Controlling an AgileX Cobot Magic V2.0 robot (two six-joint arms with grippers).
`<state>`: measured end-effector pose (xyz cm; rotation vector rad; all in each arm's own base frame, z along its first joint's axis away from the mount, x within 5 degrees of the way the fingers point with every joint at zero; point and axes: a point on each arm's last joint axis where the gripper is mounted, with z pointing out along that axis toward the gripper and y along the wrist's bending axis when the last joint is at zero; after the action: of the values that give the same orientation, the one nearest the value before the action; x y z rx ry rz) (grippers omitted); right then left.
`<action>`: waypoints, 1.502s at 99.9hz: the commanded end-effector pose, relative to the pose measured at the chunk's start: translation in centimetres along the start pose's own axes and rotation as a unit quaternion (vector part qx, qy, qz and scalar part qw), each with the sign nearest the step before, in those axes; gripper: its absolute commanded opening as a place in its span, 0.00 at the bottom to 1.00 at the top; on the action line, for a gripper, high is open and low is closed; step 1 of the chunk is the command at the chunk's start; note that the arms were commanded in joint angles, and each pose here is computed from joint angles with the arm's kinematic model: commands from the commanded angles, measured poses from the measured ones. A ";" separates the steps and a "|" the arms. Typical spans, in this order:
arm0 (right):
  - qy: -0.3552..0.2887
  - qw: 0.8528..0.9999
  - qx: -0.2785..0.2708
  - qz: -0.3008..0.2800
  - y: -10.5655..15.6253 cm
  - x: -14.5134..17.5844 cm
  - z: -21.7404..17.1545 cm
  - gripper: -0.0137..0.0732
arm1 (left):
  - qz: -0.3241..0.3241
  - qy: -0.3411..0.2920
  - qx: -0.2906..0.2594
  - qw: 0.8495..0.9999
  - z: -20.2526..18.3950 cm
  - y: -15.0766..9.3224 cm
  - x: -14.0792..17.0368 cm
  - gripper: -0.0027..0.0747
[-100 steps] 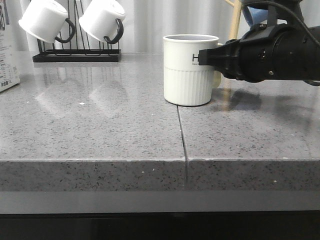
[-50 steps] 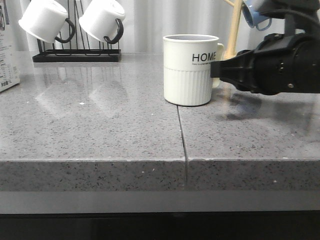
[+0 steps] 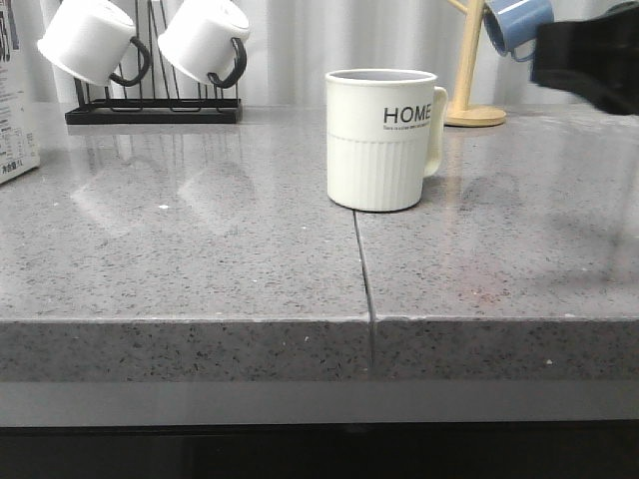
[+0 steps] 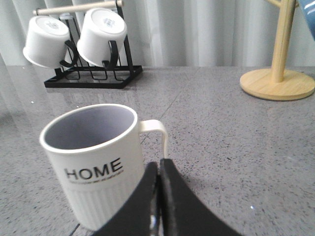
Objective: Place milk next to cup
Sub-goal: 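Release the mug and withdraw the right gripper, then reach the left gripper to the Pascual milk carton and grasp it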
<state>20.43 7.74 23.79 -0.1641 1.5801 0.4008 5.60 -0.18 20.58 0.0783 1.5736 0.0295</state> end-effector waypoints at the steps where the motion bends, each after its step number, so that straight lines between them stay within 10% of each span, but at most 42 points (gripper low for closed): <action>1: -0.058 0.998 -0.011 -0.002 0.3 -1.9 -1.7 0.08 | -0.005 -0.031 -0.002 0.999 -0.1 0.0 0.7 0.01; 91: -0.086 0.996 -0.015 -0.008 0.7 -4.6 -15.2 0.08 | -0.005 -0.031 -0.002 0.999 -0.1 0.0 0.7 0.01; 150: -0.070 0.997 -0.012 -0.008 0.6 -4.0 -16.5 0.08 | 0.003 -0.110 -0.009 0.994 -0.5 0.2 -2.1 0.01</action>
<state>5.16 1.97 26.48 -0.1641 1.5231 0.4105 5.56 -0.17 21.41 0.0741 1.4815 0.0330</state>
